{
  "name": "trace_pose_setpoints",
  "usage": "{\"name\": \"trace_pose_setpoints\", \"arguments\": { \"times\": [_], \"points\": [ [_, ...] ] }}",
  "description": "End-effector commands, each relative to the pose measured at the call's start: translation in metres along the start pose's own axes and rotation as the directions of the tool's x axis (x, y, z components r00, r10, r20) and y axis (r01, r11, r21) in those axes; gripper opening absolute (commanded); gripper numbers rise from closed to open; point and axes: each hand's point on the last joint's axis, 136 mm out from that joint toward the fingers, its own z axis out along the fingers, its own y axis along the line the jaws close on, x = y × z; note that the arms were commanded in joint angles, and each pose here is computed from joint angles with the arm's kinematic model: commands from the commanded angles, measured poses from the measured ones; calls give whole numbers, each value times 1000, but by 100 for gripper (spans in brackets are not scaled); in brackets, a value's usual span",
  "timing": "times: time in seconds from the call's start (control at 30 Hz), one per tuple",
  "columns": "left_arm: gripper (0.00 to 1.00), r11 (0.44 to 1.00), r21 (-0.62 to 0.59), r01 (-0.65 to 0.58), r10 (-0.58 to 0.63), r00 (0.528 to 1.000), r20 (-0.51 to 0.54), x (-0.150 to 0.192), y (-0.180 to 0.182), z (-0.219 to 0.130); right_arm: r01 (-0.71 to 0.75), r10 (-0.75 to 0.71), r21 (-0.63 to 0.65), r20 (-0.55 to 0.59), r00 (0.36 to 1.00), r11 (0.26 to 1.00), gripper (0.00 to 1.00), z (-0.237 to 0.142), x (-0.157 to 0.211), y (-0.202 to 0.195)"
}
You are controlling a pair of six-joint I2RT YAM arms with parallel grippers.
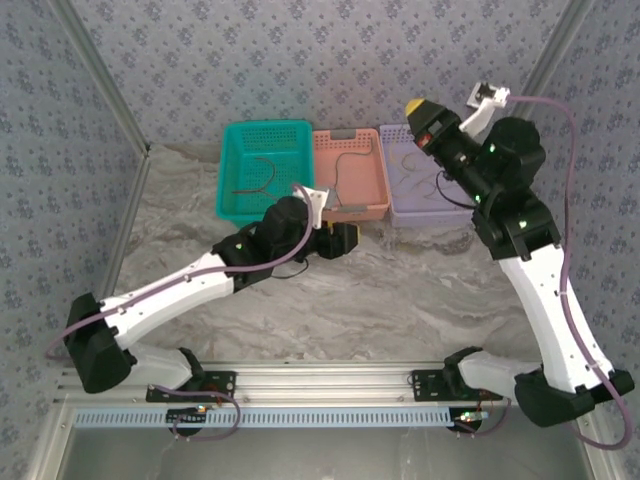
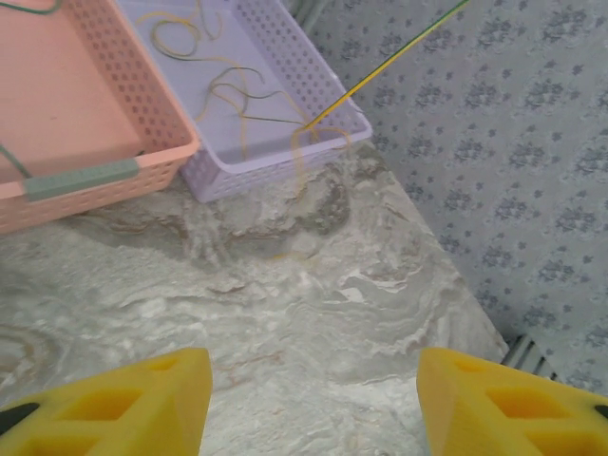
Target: Untangle the cables
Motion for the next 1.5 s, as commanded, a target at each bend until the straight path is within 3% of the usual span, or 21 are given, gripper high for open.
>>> {"name": "trace_pose_setpoints", "arguments": {
  "times": [0.0,0.3,0.6,0.93,1.07,1.3,1.47],
  "points": [
    [59,992,-126,-25,31,998,46,3,25,-20,150,-151,-18,-53,987,989,0,3,-6,7],
    [58,953,-300,-28,59,994,95,55,83,-57,248,-247,-69,23,969,966,0,31,-69,3],
    [57,952,-306,15,15,995,96,86,109,-93,259,-252,-99,77,965,961,0,66,-117,-12],
    [56,955,-295,20,13,994,110,90,115,-110,264,-257,-49,122,959,963,0,80,-147,-37],
    [56,949,-314,15,27,992,126,88,119,-115,250,-249,5,88,964,968,0,84,-145,-65],
    [56,943,-332,-2,75,975,208,72,125,-144,196,-195,145,-20,981,970,0,101,-106,-159],
    [58,970,-236,-57,120,958,262,44,96,-164,179,-156,294,-98,983,939,0,104,-68,-230]
  ]
}}
